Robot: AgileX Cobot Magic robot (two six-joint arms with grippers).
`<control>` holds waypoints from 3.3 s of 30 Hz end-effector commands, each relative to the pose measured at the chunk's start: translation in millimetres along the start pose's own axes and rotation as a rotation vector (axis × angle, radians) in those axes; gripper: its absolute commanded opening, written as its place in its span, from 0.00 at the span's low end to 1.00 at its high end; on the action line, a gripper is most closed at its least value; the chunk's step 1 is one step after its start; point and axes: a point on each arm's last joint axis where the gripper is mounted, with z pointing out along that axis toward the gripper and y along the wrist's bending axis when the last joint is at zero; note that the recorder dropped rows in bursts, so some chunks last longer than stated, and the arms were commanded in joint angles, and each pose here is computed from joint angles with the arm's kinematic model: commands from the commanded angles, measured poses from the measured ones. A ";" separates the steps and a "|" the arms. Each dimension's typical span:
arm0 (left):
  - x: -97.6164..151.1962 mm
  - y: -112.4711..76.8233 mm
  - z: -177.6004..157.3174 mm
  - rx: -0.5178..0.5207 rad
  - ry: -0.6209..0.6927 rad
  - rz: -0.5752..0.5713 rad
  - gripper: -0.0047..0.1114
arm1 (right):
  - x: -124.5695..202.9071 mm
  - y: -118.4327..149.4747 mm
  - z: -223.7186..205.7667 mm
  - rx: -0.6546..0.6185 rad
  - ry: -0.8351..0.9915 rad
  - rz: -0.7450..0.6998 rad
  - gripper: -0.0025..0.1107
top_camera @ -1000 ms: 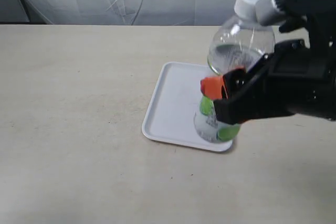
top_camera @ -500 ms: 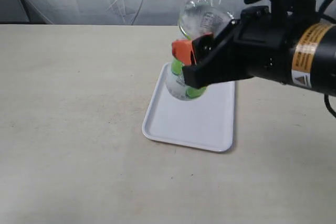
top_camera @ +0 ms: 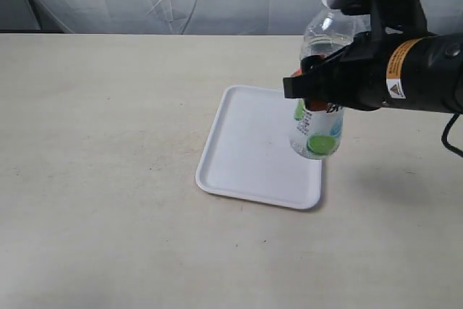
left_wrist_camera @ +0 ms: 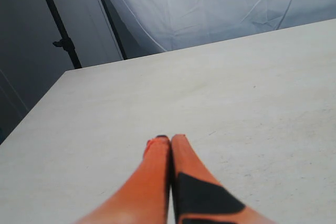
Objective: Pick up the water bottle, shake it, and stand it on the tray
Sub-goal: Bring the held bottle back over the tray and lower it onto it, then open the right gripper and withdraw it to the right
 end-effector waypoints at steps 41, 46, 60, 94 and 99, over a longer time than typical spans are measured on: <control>-0.7 -0.2 -0.2 0.000 -0.015 -0.011 0.04 | 6.7 8.7 73.0 -0.270 -0.166 -0.060 0.02; -0.7 -0.2 -0.2 0.000 -0.015 -0.011 0.04 | 16.1 9.0 87.0 -0.269 -0.140 -0.124 0.02; -0.7 -0.2 -0.2 0.000 -0.015 -0.011 0.04 | 18.4 5.3 99.6 -0.221 -0.116 -0.074 0.94; -0.7 -0.2 -0.2 0.000 -0.015 -0.011 0.04 | 75.1 31.3 37.0 0.063 0.578 -0.318 0.89; -0.7 -0.2 -0.2 0.000 -0.015 -0.011 0.04 | 66.3 21.8 2.6 0.108 0.613 -0.269 0.36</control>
